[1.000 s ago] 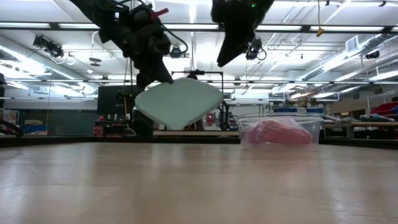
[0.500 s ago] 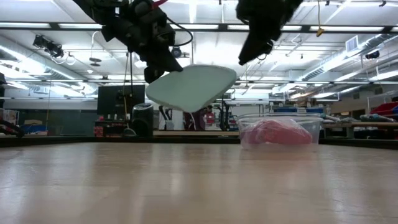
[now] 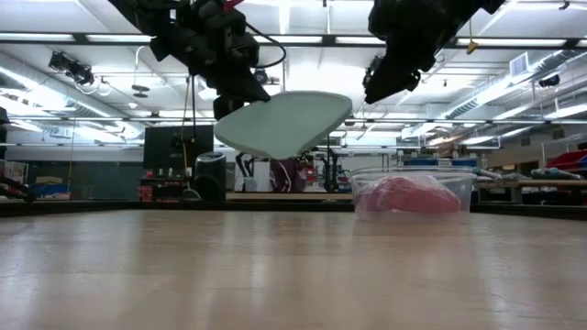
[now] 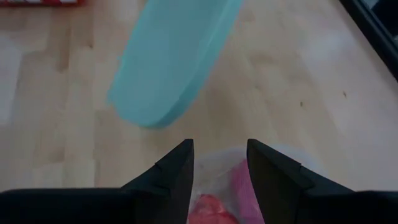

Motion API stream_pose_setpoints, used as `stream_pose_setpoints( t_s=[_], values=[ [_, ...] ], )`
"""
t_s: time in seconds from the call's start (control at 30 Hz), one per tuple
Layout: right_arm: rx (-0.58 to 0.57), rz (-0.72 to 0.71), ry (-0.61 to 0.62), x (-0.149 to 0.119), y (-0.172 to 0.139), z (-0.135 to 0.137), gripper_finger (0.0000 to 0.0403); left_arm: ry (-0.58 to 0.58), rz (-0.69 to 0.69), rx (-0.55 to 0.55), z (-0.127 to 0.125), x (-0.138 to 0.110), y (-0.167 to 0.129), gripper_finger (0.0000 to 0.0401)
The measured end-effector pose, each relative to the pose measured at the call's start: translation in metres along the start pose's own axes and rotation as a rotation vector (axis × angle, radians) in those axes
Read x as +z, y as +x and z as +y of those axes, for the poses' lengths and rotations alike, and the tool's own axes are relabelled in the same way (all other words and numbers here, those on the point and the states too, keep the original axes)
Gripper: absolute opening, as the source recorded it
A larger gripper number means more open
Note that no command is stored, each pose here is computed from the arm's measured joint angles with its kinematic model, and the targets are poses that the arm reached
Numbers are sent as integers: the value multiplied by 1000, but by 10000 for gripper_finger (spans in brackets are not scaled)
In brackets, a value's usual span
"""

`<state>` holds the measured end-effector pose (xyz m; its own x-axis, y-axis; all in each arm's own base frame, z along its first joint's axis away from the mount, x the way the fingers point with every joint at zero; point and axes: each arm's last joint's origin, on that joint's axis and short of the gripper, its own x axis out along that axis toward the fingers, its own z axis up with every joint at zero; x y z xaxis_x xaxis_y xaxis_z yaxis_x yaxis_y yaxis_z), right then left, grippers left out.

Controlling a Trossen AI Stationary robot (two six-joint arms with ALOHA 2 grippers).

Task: Roll bandage
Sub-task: Close the green tupperware

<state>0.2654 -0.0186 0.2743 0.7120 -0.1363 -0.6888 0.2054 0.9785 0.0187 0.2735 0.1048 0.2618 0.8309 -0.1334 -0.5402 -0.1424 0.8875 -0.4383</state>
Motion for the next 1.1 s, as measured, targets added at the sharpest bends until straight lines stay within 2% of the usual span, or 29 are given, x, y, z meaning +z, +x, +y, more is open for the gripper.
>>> stream_pose_setpoints(
  t_s=[0.1, 0.27, 0.63, 0.73, 0.93, 1.1],
  values=[
    [1, -25, 16, -3, -1, 5, 149, 15, 7, -21, -6, -1, 3, 1],
    [-22, 16, 42, -15, 3, 12, 149, 58, -3, -57, -20, -2, 8, 1],
    [1, 136, 123, -33, -1, 36, 149, 32, 41, -145, -35, -7, 14, 1],
    [-30, 151, 101, -37, -4, 42, 149, 24, 41, -151, -35, -7, 13, 1],
    [-61, 125, -52, -40, -14, 51, 149, -23, 18, -203, -37, -3, 13, 1],
    [-60, 146, -46, -41, -20, 44, 149, -98, -75, -227, -36, 9, 10, 1]
  ],
)
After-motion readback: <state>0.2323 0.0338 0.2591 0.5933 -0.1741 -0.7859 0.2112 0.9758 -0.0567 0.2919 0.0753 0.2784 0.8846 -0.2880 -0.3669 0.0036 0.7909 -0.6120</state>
